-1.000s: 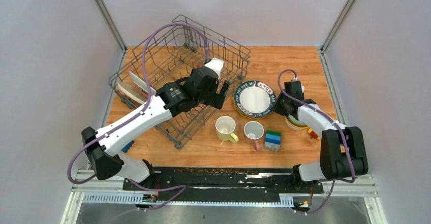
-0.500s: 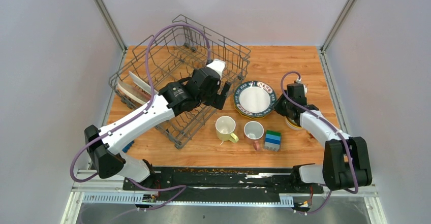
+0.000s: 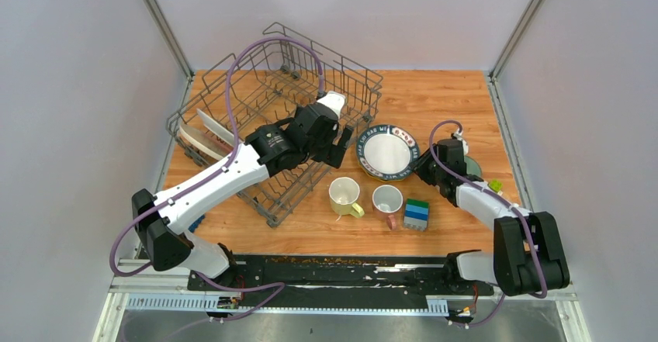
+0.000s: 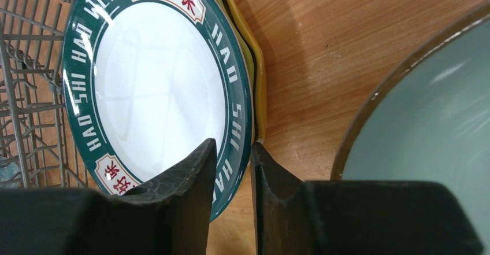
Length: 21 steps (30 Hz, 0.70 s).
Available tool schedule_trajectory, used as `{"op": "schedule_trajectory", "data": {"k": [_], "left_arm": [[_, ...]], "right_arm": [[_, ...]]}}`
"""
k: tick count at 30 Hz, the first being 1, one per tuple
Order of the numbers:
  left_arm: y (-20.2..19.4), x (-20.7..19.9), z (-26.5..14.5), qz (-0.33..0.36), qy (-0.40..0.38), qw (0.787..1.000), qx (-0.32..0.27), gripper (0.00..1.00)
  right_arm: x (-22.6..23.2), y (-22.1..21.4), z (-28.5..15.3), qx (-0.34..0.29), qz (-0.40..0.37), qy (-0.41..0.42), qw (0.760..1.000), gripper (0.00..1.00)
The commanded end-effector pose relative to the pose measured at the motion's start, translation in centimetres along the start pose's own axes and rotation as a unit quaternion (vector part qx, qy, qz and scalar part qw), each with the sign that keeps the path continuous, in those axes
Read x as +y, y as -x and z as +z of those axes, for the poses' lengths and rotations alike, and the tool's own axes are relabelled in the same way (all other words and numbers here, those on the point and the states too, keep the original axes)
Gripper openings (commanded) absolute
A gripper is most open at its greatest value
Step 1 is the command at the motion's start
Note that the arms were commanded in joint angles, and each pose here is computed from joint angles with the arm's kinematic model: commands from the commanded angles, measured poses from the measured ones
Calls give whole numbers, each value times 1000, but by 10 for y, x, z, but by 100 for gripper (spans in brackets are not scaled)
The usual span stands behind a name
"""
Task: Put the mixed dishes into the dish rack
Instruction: Pick up the plate at the center of the board.
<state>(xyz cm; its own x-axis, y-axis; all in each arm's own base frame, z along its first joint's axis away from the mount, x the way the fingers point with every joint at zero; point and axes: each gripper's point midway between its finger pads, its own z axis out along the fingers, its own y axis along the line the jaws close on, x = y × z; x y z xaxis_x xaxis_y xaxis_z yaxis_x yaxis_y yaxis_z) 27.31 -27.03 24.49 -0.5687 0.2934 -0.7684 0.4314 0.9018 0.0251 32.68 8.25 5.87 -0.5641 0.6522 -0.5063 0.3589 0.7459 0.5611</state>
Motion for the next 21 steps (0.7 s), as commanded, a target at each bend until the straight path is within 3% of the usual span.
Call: {"op": "schedule_trajectory", "data": {"k": [1,8,12,18,21], "left_arm": [[12,0,-4,2,2,1000,-18,100],[11,0,-2,6,6,1000,-13,100],[11,2,0,11,12,1000,-10,100],[8,1,3,14,13,1000,-4,100],[8,1,4,14,14,1000,-4,100]], "right_arm": [[19,17,-1,-41,10,43,998,32],[17,14,6,-28,2,34,999,29],[16,13,7,-25,-8,30,999,23],[20,19,-2,-35,-15,36,999,6],[22,24,-10,-48,-18,39,998,5]]}}
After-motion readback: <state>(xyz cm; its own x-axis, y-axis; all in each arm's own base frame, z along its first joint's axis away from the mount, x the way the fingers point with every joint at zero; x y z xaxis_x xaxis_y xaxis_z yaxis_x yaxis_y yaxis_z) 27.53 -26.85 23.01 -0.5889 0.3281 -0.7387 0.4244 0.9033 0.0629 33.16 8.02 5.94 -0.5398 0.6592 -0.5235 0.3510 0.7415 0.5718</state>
